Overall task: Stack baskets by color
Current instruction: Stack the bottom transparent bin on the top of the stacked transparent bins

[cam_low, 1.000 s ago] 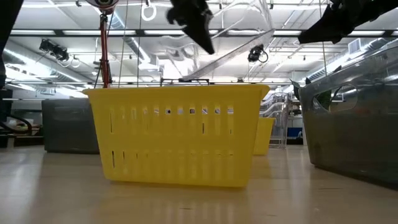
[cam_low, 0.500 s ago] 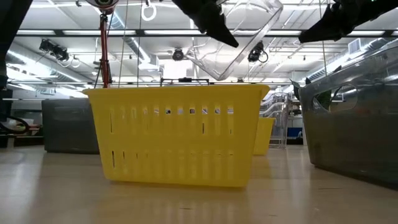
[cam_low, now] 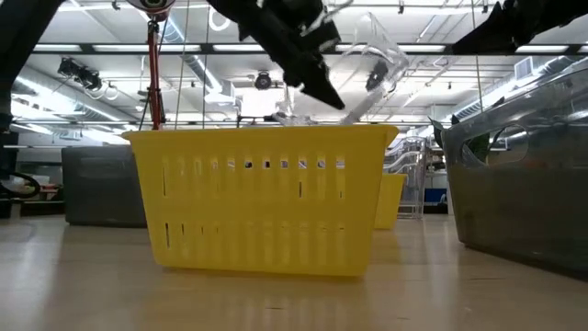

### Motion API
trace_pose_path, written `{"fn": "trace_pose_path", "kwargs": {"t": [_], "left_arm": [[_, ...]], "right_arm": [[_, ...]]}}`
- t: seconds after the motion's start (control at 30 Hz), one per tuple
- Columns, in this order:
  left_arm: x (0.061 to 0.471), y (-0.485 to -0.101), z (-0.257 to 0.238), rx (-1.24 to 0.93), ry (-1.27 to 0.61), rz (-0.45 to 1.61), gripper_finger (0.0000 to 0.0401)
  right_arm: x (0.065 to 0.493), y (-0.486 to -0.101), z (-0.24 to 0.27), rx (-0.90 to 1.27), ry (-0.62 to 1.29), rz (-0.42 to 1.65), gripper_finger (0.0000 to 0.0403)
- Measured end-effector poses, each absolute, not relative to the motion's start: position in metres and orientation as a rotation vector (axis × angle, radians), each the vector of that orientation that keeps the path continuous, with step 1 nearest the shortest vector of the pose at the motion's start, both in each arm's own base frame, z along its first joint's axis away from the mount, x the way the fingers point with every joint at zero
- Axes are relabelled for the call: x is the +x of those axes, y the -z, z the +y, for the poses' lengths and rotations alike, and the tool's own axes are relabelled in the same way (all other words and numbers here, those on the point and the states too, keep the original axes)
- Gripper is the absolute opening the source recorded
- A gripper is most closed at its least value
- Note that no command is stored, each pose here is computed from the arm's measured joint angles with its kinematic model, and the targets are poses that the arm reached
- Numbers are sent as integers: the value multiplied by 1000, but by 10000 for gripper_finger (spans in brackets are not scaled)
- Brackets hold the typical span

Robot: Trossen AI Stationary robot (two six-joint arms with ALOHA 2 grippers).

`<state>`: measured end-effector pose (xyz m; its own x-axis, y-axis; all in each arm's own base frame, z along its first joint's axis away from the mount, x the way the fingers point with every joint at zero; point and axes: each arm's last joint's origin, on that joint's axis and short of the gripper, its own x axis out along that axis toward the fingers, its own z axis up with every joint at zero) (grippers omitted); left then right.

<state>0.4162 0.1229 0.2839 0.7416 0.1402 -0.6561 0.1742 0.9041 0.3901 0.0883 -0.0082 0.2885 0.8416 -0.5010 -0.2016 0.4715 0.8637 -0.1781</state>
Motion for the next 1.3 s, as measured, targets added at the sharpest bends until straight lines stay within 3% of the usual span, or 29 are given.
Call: {"fn": "trace_pose_path", "kwargs": {"t": [0.1,0.27,0.4,0.77,1.1,1.3], "left_arm": [[424,-271,123,450,37,795,4],[442,-281,125,442,68,852,4],[446,-268,126,360,101,1014,4],[446,-257,122,272,89,1120,6],[448,-257,114,252,75,1128,140],[449,-257,108,270,55,1133,168]], "right_arm": [[88,-289,-8,-119,499,239,71],[87,-290,-8,-112,498,233,71],[87,-289,-8,-112,498,234,71],[88,-289,-7,-115,470,239,71],[88,-289,-7,-115,455,241,71],[88,-289,-6,-107,444,239,71]]}}
